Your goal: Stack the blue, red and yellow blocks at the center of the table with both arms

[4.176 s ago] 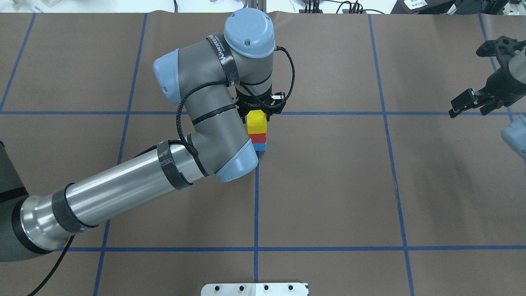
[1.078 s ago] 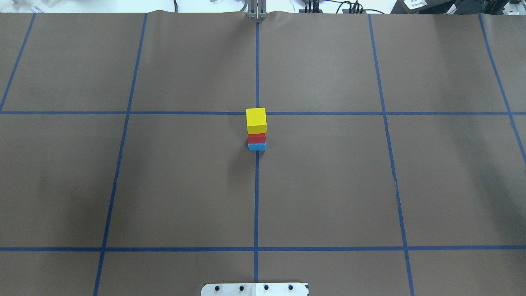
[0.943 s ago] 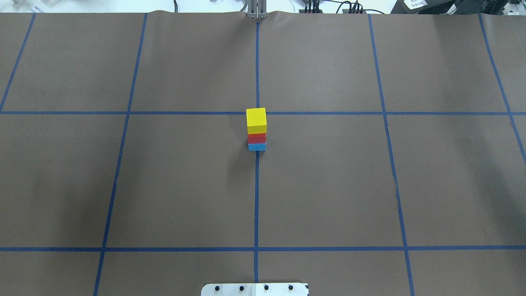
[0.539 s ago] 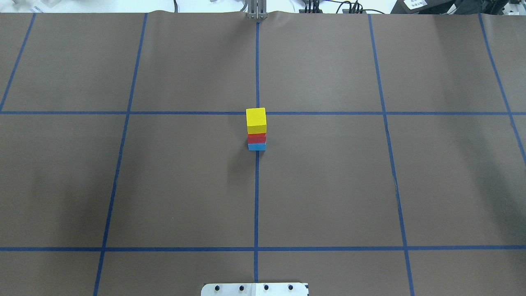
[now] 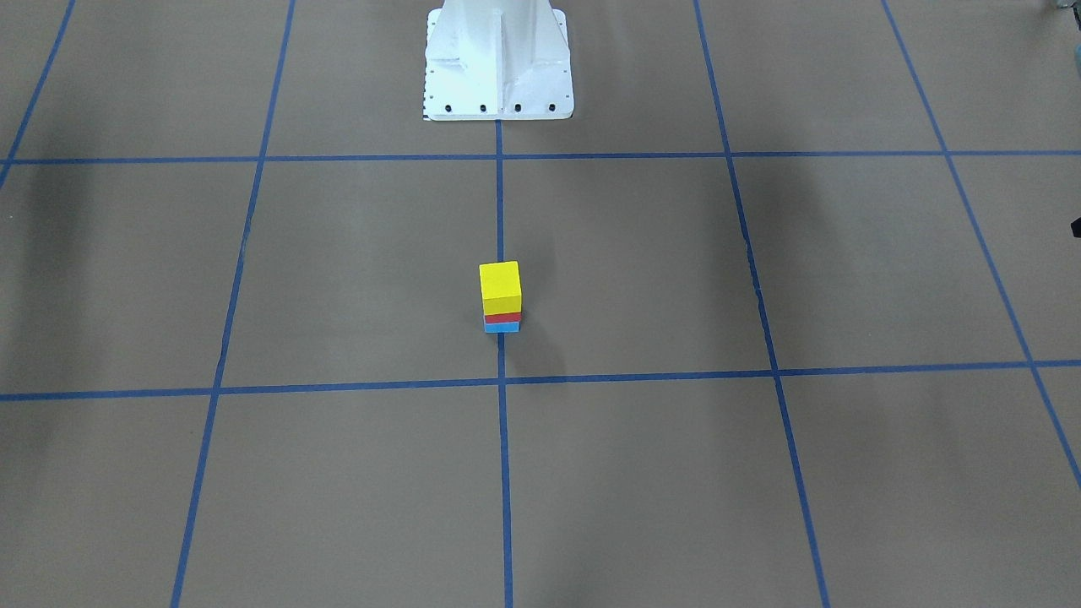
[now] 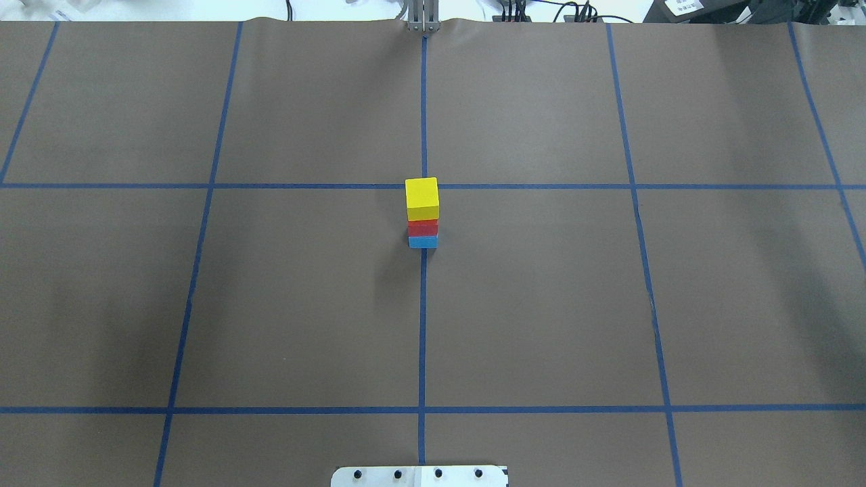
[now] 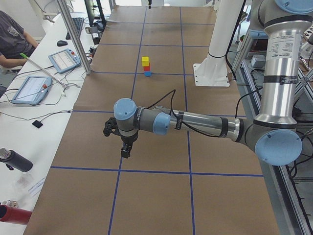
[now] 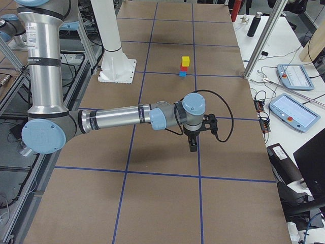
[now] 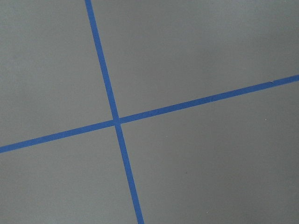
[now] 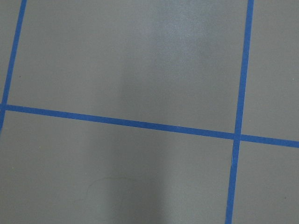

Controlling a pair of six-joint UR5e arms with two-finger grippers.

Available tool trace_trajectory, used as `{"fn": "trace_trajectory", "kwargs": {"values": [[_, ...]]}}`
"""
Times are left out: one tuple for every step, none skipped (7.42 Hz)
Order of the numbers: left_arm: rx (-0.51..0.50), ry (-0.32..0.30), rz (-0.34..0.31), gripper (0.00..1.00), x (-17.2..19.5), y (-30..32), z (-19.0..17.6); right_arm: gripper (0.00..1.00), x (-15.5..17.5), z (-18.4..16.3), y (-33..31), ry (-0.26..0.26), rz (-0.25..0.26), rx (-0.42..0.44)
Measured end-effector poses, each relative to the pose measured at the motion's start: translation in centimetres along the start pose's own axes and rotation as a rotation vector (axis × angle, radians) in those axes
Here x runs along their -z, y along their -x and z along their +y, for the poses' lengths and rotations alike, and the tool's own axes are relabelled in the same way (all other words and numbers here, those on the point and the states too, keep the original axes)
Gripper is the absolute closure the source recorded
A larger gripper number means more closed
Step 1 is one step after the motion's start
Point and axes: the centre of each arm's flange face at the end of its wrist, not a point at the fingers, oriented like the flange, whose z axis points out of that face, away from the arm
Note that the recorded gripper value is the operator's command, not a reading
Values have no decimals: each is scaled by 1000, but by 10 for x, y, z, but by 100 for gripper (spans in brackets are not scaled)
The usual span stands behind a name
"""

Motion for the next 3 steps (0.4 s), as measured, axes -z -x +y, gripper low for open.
{"fn": "trace_trajectory", "kwargs": {"values": [[1,0,-1,1,0,1,1,0,0,0,-1,1,1,-1],[1,0,-1,1,0,1,1,0,-1,0,-1,1,2,-2],[0,-1,-1,1,0,0,1,0,-1,0,-1,1,1,-1]]}}
